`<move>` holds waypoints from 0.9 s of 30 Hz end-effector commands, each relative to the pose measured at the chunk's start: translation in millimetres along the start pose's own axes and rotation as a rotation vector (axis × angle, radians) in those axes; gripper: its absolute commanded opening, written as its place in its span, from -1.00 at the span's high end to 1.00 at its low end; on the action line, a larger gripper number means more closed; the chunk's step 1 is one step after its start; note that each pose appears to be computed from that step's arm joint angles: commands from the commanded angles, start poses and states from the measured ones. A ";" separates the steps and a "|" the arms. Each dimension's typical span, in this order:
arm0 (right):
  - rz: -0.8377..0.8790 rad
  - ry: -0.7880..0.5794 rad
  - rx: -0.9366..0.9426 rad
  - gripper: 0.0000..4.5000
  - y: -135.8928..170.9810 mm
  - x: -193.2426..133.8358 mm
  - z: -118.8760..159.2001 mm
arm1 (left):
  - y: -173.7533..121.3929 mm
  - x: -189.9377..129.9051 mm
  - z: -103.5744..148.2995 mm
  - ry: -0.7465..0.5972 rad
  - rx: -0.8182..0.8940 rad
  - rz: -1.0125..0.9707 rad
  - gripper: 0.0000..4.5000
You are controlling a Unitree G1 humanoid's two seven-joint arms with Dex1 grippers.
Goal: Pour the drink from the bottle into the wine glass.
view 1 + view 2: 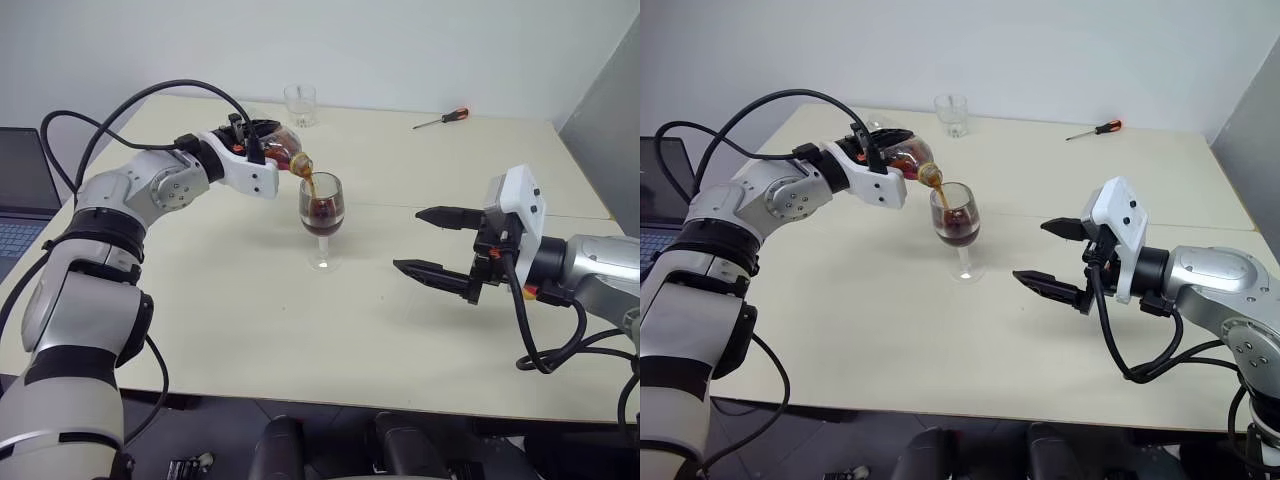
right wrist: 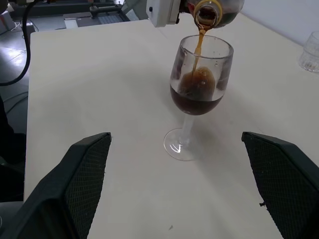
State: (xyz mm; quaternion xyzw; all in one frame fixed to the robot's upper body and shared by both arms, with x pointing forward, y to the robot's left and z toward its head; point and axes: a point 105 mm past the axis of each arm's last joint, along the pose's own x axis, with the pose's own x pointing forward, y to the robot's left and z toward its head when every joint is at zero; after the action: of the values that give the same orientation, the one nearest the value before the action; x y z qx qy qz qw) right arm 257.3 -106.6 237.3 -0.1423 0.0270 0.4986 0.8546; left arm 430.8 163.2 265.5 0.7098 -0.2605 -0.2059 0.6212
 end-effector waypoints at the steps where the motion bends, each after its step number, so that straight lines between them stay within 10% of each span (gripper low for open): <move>1: -0.003 -0.041 -0.050 -1.00 -0.2 -0.2 11.9 | 29.2 2.0 4.2 -0.021 -0.007 0.098 0.60; 16: 0.023 -0.033 -0.049 -1.00 0.4 -0.9 12.4 | 24.5 -2.1 -2.7 -0.005 -0.490 0.216 0.60; 27: 0.235 -0.160 -0.129 -1.00 4.7 18.3 59.6 | -43.1 -78.8 -47.7 0.343 -1.295 0.535 0.61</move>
State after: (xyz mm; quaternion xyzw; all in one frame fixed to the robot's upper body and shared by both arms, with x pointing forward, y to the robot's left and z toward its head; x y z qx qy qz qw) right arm 265.5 -78.7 281.4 -0.1438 -0.0396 0.5824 0.7991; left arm 412.2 247.0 203.6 0.1550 -0.1158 -0.0704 0.9786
